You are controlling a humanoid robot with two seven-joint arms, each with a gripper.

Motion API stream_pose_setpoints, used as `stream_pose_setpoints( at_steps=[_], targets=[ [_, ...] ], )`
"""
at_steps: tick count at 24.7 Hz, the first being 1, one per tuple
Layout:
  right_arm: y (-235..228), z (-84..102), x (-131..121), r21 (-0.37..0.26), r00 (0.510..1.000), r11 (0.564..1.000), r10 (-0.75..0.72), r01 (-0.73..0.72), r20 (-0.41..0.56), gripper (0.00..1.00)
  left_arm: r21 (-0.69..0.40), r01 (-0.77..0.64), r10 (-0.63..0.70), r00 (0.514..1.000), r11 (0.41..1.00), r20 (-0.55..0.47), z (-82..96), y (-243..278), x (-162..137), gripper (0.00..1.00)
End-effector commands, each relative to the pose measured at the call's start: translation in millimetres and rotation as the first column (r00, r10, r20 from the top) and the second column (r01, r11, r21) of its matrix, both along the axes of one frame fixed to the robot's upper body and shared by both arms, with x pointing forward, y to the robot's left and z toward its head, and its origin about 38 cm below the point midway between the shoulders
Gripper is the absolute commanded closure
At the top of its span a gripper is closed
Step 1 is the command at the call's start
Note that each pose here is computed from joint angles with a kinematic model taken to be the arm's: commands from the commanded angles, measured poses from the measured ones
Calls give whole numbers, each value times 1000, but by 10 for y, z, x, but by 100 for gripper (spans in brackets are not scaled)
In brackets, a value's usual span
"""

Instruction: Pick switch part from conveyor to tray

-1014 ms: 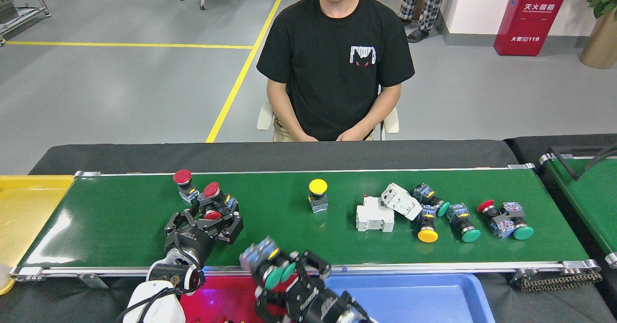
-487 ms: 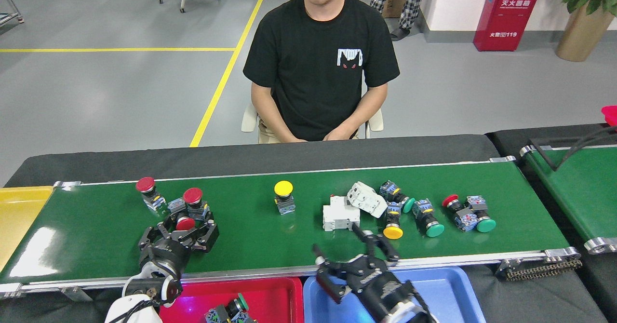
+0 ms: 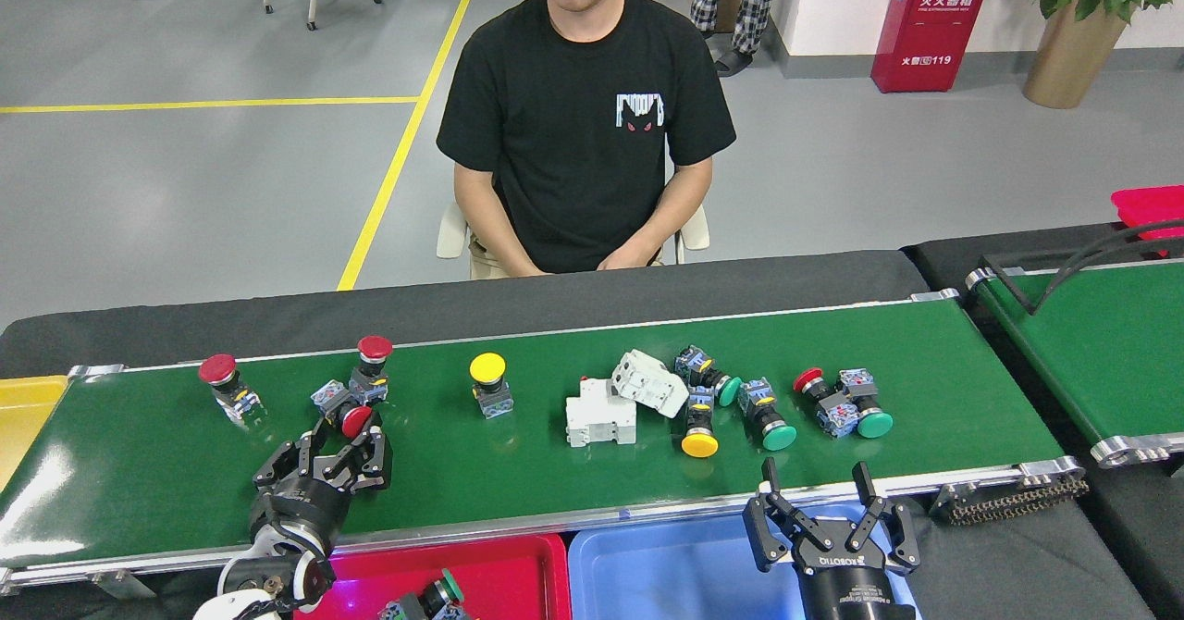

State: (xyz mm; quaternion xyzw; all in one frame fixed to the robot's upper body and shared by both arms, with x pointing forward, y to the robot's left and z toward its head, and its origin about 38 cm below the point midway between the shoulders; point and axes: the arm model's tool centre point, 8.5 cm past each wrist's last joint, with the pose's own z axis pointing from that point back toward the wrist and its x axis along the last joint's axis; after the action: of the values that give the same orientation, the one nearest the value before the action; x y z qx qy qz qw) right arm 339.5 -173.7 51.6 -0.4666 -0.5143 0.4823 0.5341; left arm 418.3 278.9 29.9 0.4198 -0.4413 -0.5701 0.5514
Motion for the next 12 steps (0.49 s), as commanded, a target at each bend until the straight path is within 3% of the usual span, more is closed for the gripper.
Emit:
stream_pose_setpoints(
  at_steps=[1,5,8,9,10,11,12],
  targets=[
    [51,44,108,-13,1000,1000,6,-6,-11,1,4,64,-64,996,998,62,186,-71,-8,91],
    [224,-32,253,-29,998,998,51,-52,-40,1,43,295,-298,948,955,109,304,-307,-556,90],
    [386,-53,323,-21,996,997,75,-76,-52,1,52,560,-563,824,827,70,249,-574,-1351,82],
    [413,-56,340,-18,996,997,76,-77,-56,1,32,580,-581,813,814,50,182,-599,-1509,71],
    [438,-60,365,-15,995,997,74,-75,-61,2,4,575,-575,818,818,24,92,-606,-1619,46],
    [441,-75,405,-17,995,997,67,-69,-68,4,-5,573,-573,819,819,12,50,-606,-1663,15],
    [433,-66,469,-24,996,998,54,-56,-68,7,-6,572,-572,820,820,11,47,-604,-1667,0]
  ],
)
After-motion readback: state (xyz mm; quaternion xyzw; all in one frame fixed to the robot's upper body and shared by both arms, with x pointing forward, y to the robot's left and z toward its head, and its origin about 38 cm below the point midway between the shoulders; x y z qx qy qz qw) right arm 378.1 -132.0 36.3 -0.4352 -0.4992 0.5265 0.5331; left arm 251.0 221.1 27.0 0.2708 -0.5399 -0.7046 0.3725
